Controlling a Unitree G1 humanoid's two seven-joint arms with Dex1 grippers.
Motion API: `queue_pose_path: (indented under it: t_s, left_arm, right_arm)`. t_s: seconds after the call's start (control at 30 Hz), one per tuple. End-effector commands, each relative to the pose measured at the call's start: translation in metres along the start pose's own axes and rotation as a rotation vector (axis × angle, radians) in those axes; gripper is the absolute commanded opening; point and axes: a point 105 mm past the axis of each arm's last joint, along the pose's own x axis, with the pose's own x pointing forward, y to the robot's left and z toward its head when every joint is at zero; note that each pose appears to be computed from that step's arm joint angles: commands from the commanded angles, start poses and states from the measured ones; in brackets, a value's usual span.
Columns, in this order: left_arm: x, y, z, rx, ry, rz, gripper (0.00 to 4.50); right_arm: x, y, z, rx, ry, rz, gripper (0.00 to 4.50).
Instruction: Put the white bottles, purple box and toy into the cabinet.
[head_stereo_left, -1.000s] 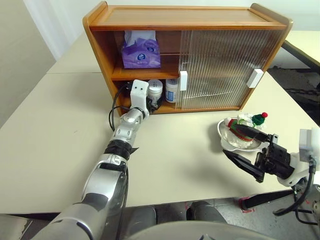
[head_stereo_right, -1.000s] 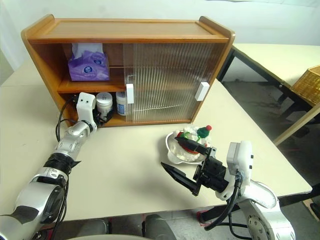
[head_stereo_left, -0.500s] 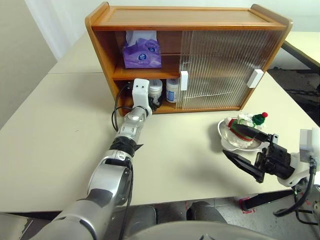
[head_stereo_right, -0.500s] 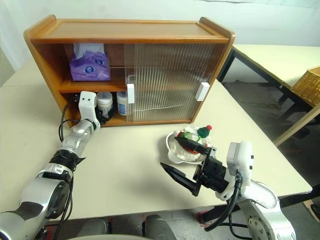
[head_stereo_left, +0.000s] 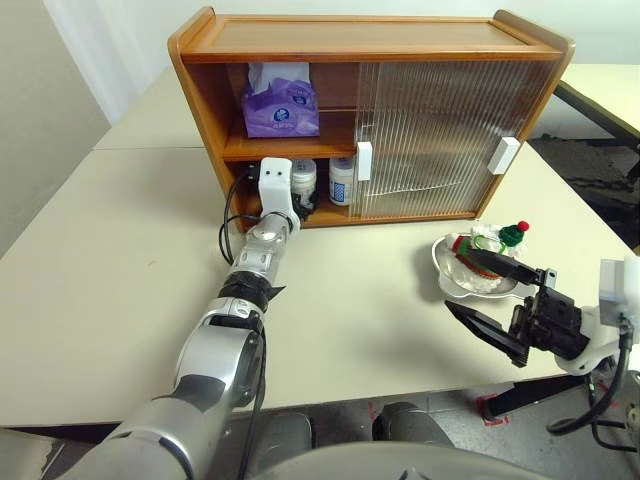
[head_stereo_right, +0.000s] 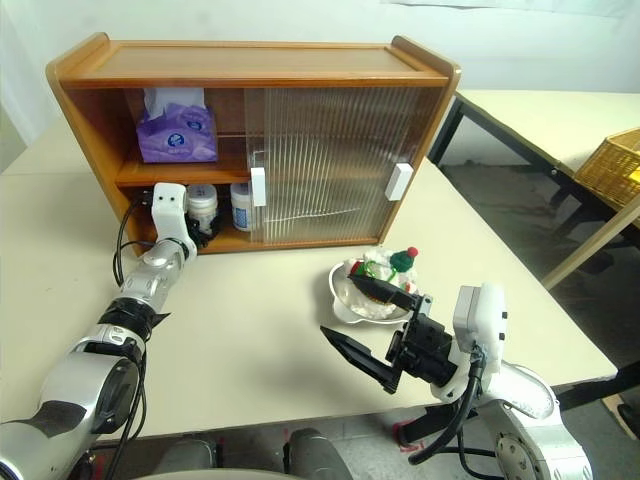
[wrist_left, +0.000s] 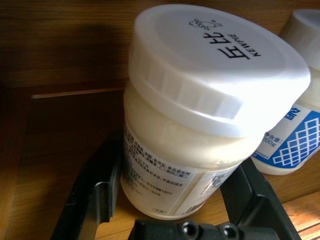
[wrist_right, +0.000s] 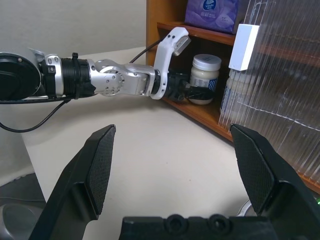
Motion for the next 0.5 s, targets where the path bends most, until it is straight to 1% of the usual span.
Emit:
queue_pose_path:
  t_s: [0.03,0.27,0.47,0.5]
  left_arm:
    - [-0.0013,0.0073,-0.0126,-0.037,0.054,0.037,3.12]
    - [-0.0019,0.0115,-0.016,-0.081,0.062,0.086,3.12]
    - [-0.0007,0.0112,-0.0164,-0.072,0.073,0.086,3.12]
    - [-0.0005,0.0111,-0.0168,-0.064,0.076,0.087,3.47]
  right_arm:
    - [0.0002,-0.0008,0.0004,-0.009,0.005,-0.002,4.5]
    - [0.0014,-0.0015,0.0004,-0.011,0.003,0.002,4.5]
    - [0.0011,-0.002,0.0007,-0.015,0.006,0.001,4.5]
    - [0.0008,-0.0016,0.0005,-0.014,0.006,0.001,4.5]
